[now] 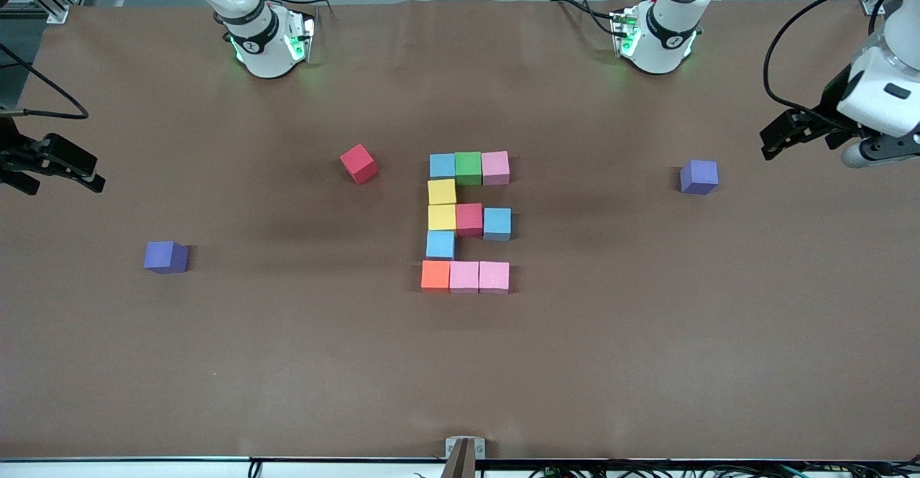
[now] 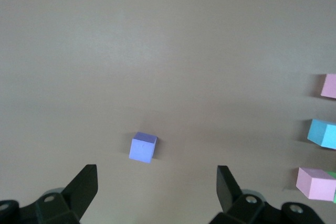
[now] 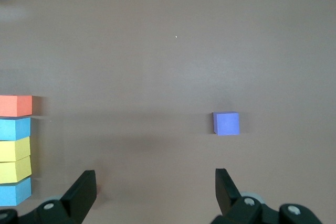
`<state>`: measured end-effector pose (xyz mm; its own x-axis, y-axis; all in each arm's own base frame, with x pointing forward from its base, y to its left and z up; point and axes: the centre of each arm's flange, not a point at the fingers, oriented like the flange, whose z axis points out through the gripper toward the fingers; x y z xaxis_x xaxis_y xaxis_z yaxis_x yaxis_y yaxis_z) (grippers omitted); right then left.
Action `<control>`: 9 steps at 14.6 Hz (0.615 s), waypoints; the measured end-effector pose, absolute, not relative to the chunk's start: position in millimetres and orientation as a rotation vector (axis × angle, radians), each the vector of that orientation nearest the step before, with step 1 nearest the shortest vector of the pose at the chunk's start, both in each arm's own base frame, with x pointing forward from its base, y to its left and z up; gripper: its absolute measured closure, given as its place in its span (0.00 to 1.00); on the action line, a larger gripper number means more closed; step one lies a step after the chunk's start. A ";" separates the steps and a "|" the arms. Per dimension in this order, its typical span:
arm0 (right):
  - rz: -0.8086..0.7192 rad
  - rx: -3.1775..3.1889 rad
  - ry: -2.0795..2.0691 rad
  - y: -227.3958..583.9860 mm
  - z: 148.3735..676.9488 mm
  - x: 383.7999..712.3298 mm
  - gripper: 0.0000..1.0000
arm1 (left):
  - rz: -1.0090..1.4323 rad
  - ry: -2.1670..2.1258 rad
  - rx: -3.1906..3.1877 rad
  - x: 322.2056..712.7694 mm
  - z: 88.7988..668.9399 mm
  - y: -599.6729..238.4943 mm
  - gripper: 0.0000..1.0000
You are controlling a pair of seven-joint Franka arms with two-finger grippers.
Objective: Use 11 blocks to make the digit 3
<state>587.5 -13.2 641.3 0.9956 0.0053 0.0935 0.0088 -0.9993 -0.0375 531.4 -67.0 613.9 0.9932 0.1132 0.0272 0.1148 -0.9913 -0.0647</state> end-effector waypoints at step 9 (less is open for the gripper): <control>-0.146 -3.100 -0.011 -13.2 641.3 587.5 0.00 | -0.024 -0.040 -3.094 514.5 632.7 -86.6 0.00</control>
